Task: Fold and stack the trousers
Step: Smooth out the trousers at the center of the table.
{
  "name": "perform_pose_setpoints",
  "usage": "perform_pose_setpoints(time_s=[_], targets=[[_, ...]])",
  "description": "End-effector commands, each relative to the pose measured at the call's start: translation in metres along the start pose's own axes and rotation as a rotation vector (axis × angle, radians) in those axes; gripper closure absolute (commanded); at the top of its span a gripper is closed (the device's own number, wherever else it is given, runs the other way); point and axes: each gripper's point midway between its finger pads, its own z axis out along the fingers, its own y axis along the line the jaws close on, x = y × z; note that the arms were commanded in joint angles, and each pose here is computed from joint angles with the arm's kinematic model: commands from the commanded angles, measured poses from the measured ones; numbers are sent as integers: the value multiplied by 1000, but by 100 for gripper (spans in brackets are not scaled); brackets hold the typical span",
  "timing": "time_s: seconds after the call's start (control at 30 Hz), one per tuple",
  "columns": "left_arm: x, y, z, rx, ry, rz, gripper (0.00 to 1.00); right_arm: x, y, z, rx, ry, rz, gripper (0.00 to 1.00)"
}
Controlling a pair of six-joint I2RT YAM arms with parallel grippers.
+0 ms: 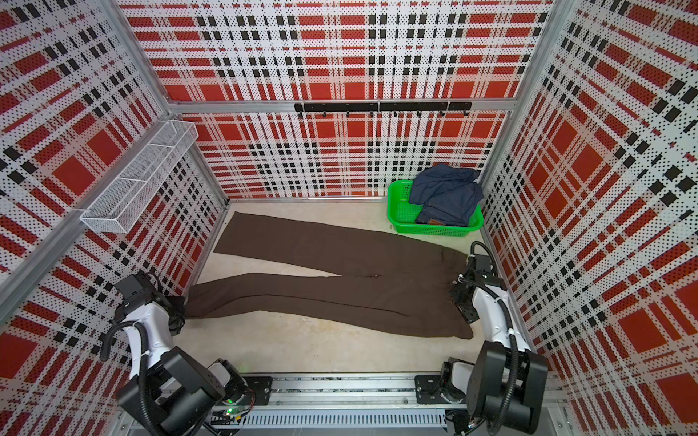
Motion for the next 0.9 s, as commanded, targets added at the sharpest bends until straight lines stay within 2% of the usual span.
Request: perform_pose_setpoints(time_s=[0.0,0.37,0.57,0.87], targets=[[-13,-12,-1,32,-32,-21,100,13,-12,-5,32,37,3,29],[-4,-31,8,63,-23,7,100,17,-28,-48,52,13,6,29],[-3,-36,16,66,-16,12,99,47,-44,-34,97,117,-4,30],[-3,-39,26,66,-2,13,96,74,-41,-18,139,186,-39,29]])
